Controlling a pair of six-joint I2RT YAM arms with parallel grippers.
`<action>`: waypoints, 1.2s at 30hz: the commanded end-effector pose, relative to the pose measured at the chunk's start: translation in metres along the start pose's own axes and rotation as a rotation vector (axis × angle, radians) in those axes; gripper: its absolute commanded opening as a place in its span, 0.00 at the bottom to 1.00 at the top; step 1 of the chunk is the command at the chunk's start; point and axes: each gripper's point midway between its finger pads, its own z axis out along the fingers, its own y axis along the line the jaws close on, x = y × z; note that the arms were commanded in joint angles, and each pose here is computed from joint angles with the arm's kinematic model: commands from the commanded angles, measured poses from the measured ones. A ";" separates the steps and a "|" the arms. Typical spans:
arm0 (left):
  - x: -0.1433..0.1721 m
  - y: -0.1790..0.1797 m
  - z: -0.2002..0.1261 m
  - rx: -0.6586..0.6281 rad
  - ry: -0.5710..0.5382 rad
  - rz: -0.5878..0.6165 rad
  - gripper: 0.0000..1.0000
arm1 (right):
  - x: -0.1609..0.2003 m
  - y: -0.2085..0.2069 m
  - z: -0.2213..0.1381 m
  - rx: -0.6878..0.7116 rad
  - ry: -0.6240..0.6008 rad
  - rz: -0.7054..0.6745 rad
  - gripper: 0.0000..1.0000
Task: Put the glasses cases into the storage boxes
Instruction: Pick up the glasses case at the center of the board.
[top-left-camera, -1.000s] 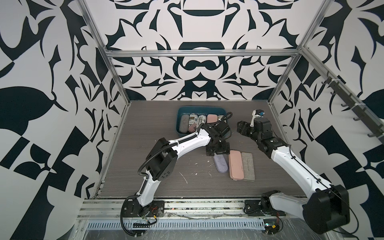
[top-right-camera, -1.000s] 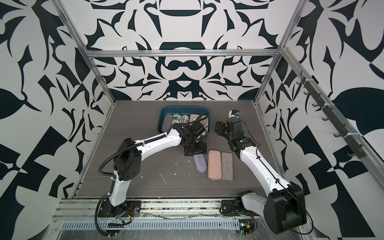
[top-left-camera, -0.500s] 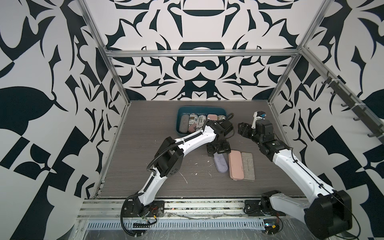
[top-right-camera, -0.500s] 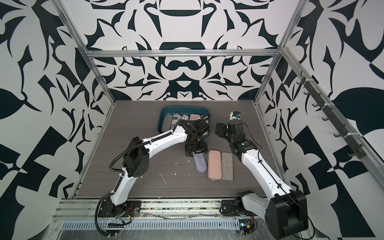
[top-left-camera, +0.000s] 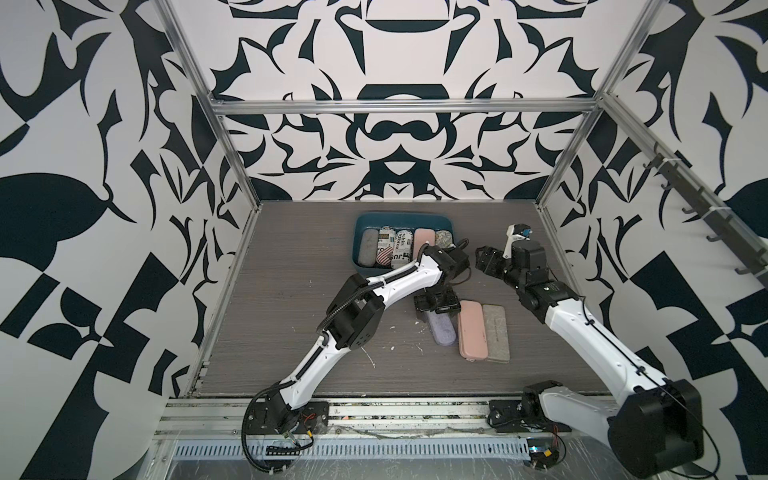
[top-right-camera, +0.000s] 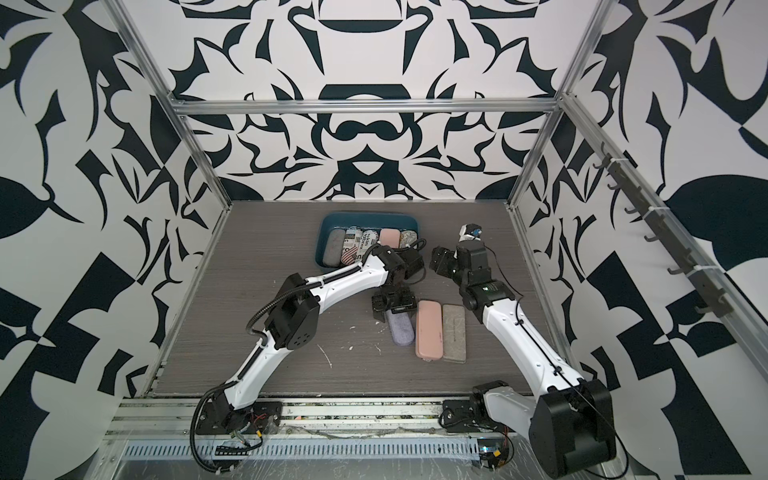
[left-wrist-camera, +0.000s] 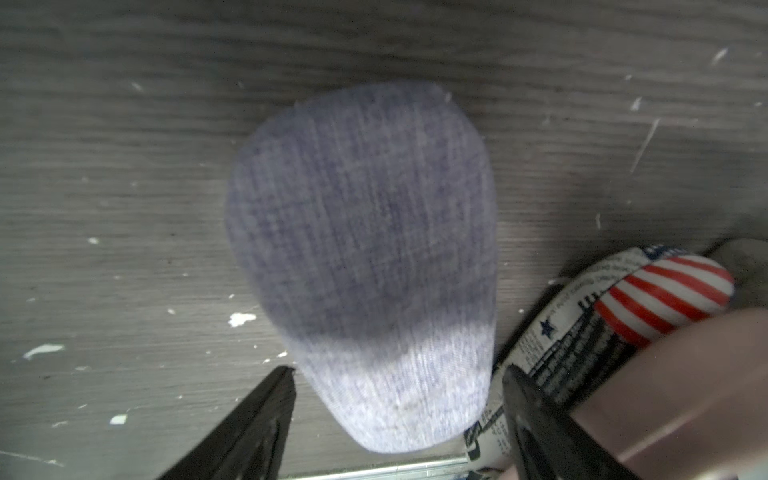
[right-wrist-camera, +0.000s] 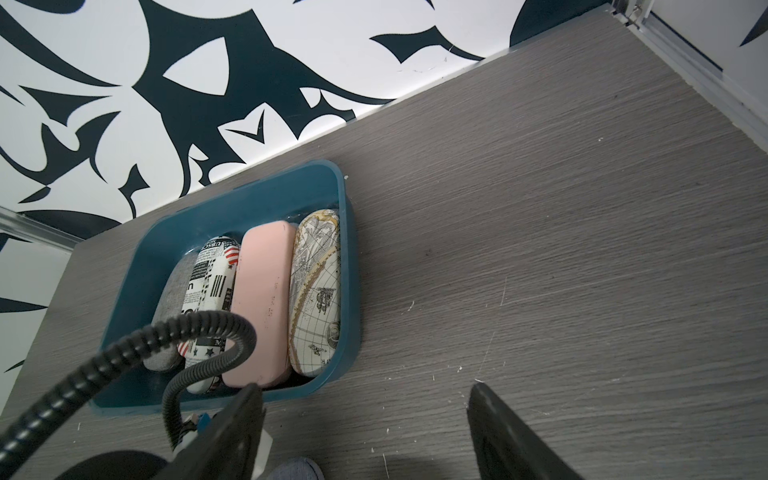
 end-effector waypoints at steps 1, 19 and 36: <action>0.003 0.012 0.006 -0.068 0.031 -0.036 0.82 | -0.009 0.004 0.001 -0.025 -0.036 0.014 0.80; 0.000 0.025 0.026 -0.080 0.108 -0.040 0.75 | -0.004 0.000 0.007 -0.016 -0.019 0.021 0.80; 0.012 0.045 -0.002 -0.065 0.079 0.018 0.54 | -0.002 -0.003 0.010 -0.004 -0.008 0.018 0.80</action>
